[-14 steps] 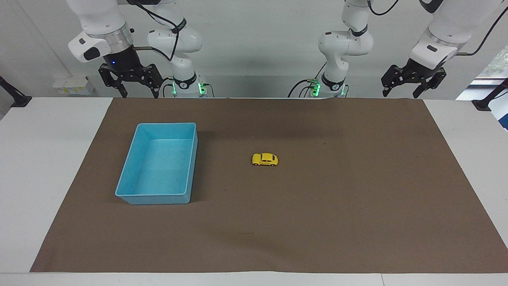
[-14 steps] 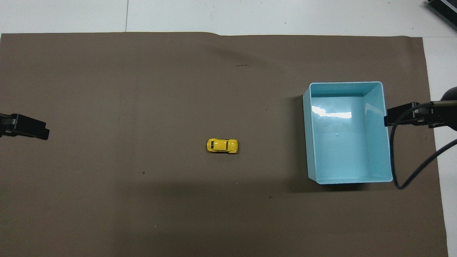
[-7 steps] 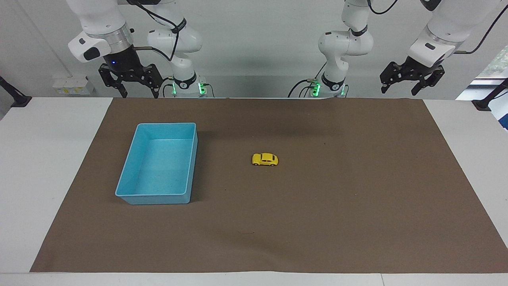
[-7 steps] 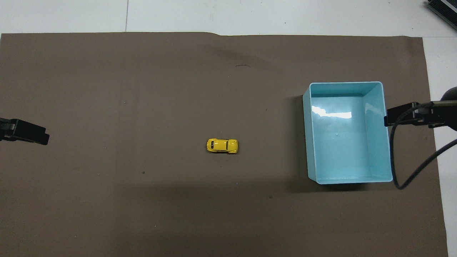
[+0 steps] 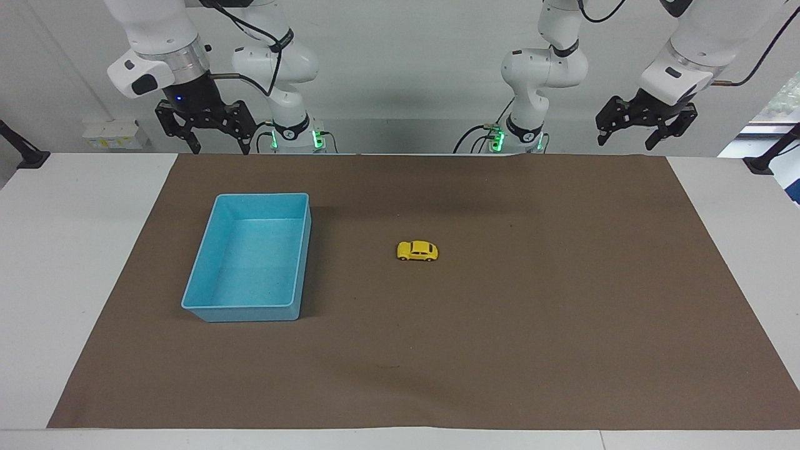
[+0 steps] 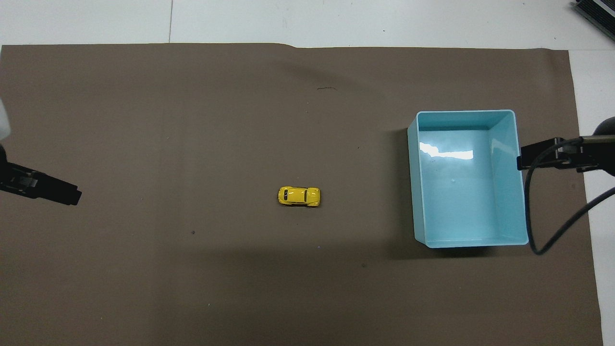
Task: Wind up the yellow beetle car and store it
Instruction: 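Move the left gripper down onto the yellow car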
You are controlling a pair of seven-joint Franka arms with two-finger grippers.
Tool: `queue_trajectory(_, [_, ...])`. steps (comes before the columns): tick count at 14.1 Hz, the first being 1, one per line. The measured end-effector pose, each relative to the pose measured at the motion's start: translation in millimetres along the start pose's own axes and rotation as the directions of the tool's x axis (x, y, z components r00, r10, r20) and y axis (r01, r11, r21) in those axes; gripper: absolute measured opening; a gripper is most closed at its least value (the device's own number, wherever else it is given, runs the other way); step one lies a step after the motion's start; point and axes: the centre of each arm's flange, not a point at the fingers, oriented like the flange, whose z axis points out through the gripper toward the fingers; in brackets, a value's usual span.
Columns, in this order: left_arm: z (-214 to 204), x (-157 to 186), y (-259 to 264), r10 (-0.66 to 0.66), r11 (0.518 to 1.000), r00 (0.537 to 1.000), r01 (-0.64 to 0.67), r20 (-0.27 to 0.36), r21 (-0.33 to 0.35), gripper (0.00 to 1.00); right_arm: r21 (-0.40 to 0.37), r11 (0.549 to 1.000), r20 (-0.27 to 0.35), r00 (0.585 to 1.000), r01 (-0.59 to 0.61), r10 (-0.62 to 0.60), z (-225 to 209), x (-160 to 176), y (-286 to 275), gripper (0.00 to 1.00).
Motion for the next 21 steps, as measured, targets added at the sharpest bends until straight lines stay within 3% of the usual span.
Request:
queue_trajectory(4, [2.7, 11.7, 35.5, 0.289, 0.957, 0.957, -0.289, -0.006, 0.009, 1.0, 0.0, 1.0, 0.0, 1.0, 0.0, 0.0, 0.0, 0.0, 0.0, 1.0])
queue_trajectory(10, [21.9, 38.2, 79.6, 0.654, 0.756, 0.755, -0.652, -0.032, 0.055, 1.0, 0.0, 1.0, 0.0, 1.0, 0.0, 0.0, 0.0, 0.0, 0.0, 1.0])
queue_trajectory(18, [94.8, 82.7, 131.2, 0.794, 0.608, 0.605, -0.785, -0.061, 0.12, 1.0, 0.0, 1.0, 0.0, 1.0, 0.0, 0.0, 0.0, 0.0, 0.0, 1.0])
queue_trajectory(21, [128.2, 95.6, 165.0, 0.846, 0.532, 0.529, -0.836, -0.057, 0.134, 1.0, 0.0, 1.0, 0.0, 1.0, 0.0, 0.0, 0.0, 0.0, 0.0, 1.0])
